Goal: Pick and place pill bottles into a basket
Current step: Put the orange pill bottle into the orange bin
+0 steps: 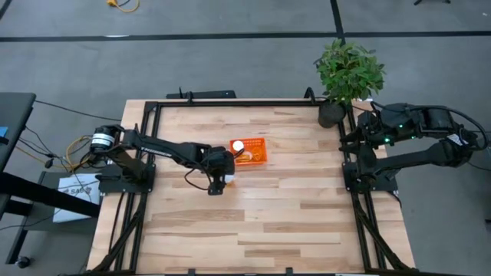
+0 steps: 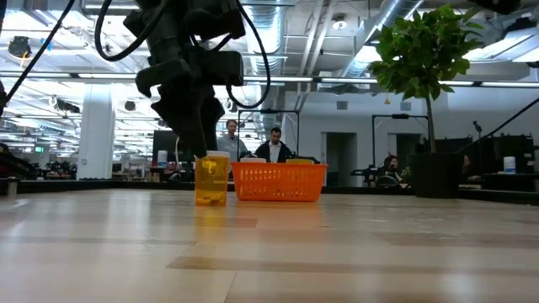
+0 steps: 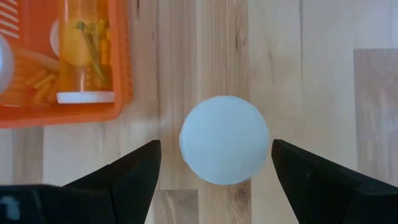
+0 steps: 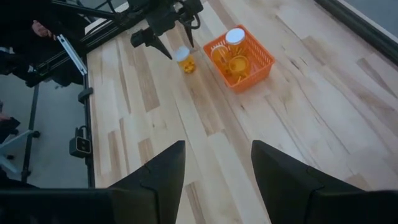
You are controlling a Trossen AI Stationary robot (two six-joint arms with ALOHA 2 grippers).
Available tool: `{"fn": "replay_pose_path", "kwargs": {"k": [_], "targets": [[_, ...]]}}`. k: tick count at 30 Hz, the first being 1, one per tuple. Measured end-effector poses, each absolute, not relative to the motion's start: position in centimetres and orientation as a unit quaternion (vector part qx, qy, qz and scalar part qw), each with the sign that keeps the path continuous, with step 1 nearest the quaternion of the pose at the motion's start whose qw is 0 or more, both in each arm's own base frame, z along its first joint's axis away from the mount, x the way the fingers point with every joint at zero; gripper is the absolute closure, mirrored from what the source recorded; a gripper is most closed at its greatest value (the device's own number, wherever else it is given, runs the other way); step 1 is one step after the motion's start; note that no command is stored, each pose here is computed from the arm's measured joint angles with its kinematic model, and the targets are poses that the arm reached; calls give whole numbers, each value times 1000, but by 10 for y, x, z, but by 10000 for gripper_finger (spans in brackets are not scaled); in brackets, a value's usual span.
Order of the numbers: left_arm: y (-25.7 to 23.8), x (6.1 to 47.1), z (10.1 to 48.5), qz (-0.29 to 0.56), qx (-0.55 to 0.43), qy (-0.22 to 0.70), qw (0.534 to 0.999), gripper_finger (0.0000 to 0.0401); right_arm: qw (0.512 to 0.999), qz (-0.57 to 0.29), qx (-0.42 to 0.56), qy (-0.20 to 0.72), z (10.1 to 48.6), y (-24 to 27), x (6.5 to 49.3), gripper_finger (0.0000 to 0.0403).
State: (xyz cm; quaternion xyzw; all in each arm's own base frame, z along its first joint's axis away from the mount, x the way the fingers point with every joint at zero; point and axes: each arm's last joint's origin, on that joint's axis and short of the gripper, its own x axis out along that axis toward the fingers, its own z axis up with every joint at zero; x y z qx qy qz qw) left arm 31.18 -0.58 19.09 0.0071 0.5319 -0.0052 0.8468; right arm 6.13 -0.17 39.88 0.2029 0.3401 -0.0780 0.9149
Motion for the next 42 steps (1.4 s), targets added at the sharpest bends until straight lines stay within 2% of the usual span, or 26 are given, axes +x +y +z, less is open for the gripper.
{"fn": "replay_pose_path", "kwargs": {"k": [8,16,42], "targets": [[-6,316,177,-5,7,552,834,105,915,-78,203,341,399,-2,61,227],[-6,323,175,-5,7,530,848,105,914,-79,203,343,398,-2,61,225],[-5,323,174,16,-8,530,848,108,910,-82,207,350,397,-2,60,227]]}}
